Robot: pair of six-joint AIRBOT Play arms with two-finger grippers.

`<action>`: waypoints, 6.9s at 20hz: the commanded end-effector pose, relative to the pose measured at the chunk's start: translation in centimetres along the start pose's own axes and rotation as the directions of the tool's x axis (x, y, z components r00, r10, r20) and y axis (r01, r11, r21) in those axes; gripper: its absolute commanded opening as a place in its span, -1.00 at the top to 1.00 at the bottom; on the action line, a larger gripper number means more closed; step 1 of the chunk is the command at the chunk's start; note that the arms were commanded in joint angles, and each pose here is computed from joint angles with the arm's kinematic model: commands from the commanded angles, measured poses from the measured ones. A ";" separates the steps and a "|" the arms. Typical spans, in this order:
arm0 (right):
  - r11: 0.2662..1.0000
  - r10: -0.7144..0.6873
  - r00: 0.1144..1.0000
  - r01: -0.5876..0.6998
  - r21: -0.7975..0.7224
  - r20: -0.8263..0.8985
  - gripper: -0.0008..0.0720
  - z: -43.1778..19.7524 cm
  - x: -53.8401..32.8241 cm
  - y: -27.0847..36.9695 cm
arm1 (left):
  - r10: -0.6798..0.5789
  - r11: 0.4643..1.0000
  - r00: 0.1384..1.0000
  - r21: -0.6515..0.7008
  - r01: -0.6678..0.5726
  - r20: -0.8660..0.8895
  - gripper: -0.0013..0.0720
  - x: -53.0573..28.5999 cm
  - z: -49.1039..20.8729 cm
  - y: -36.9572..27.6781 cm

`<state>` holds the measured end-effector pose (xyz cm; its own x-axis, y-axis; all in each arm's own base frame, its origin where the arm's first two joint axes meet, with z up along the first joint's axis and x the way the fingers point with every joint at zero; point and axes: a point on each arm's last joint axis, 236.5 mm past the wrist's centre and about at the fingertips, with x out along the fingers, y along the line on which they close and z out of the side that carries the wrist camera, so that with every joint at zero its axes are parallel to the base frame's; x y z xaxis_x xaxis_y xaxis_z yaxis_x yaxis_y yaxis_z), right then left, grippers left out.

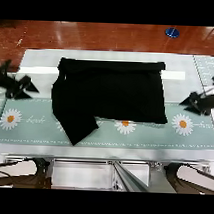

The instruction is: Fold the shirts.

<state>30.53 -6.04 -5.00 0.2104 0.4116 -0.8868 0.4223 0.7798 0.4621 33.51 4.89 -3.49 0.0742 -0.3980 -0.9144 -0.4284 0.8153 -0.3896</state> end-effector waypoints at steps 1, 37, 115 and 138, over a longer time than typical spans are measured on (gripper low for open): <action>0.999 0.009 1.000 -0.009 0.032 0.004 -0.15 -6.1 2.4 -1.1 | -0.148 0.988 0.987 -0.063 0.144 -0.066 -0.42 3.0 -7.1 0.5; 0.902 0.426 0.896 -0.411 -0.130 0.127 0.92 1.1 0.7 11.8 | -0.361 0.918 0.932 0.168 0.359 -0.021 0.90 5.3 -2.4 -12.9; 0.980 0.180 0.968 -0.192 0.054 0.175 -0.17 -3.0 2.1 3.4 | -0.065 0.989 0.988 -0.142 0.046 -0.137 -0.42 8.1 -11.4 0.7; 0.954 0.161 0.986 -0.147 0.260 -0.033 -0.16 -8.4 7.3 0.3 | -0.124 0.990 0.972 0.036 0.133 -0.199 0.90 12.0 -15.1 -5.0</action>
<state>22.26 1.92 -10.59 0.1687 0.5850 -0.7933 0.5896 0.5850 0.5569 22.96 -10.23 -10.93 -0.0537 -0.5701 -0.8198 -0.3833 0.7698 -0.5103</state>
